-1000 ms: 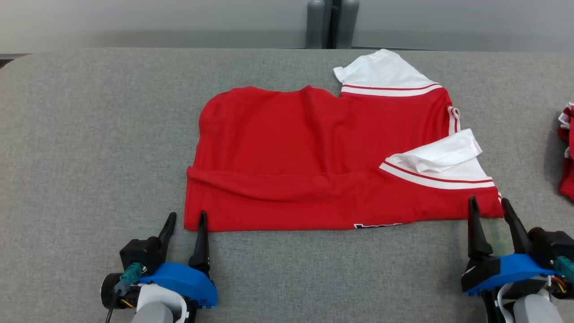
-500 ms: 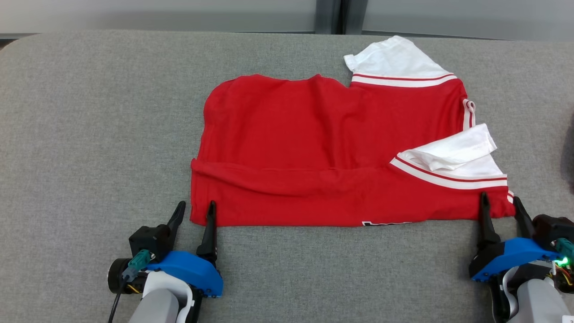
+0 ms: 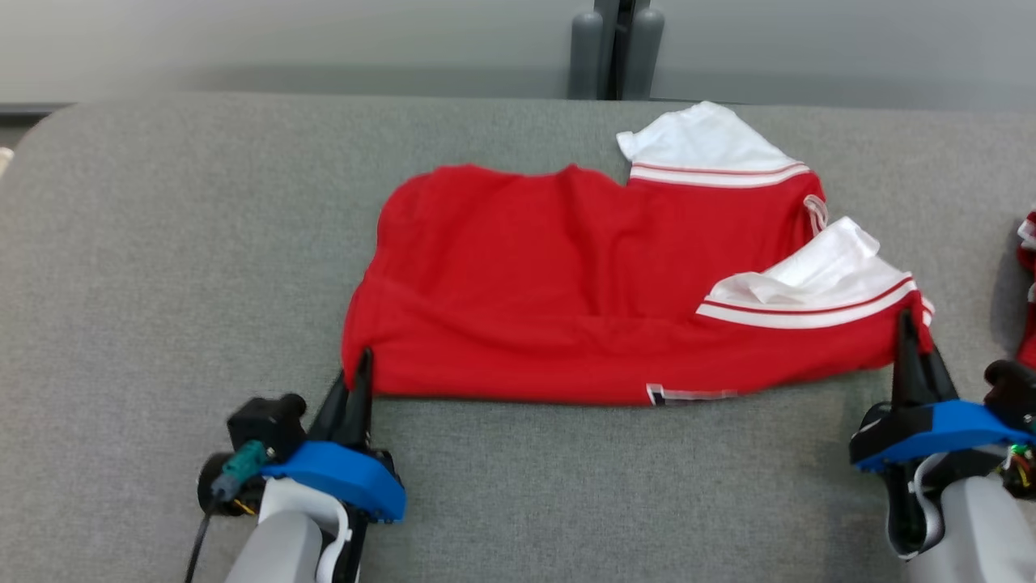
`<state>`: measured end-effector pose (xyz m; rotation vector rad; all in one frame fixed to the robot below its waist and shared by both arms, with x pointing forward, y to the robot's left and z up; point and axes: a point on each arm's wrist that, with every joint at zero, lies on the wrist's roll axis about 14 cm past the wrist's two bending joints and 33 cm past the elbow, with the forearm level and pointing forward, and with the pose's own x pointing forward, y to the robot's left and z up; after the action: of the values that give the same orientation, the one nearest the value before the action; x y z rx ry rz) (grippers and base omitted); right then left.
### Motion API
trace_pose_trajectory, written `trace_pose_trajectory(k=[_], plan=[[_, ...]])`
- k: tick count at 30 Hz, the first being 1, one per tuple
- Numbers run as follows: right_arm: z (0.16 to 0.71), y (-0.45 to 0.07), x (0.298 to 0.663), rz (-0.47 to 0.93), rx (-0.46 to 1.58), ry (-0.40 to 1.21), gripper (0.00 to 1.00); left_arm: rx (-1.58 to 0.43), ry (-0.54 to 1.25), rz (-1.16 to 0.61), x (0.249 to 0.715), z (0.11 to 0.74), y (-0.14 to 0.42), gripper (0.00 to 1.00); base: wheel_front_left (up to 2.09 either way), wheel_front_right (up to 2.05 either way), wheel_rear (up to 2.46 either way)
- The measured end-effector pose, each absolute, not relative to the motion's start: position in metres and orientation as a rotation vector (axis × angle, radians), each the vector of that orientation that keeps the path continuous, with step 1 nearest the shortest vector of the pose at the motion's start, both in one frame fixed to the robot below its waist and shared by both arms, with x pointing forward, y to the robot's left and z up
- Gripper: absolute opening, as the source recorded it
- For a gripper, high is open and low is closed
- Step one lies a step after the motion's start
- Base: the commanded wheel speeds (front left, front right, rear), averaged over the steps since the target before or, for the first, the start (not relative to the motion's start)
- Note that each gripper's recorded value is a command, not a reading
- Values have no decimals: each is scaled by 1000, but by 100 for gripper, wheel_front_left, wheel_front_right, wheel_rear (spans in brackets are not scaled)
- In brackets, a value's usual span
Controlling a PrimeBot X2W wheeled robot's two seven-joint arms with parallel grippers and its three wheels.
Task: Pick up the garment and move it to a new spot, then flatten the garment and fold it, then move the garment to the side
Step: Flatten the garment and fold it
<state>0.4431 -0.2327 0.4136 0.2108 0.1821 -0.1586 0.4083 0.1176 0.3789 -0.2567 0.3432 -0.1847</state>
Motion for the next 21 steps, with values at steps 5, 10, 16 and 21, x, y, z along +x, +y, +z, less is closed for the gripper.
trace_pose_trajectory(k=[5,10,16,21], plan=[[465,-242,444,-176,257,23,0,-274,169,-157,418,433,131,0,0,0,0],[459,-249,404,-204,289,42,0,-292,198,-140,375,425,134,0,0,0,0],[391,-252,335,-252,295,257,0,-328,408,-127,307,366,125,0,0,0,0],[375,-258,317,-278,284,313,100,-331,470,-105,290,350,124,100,0,0,0]])
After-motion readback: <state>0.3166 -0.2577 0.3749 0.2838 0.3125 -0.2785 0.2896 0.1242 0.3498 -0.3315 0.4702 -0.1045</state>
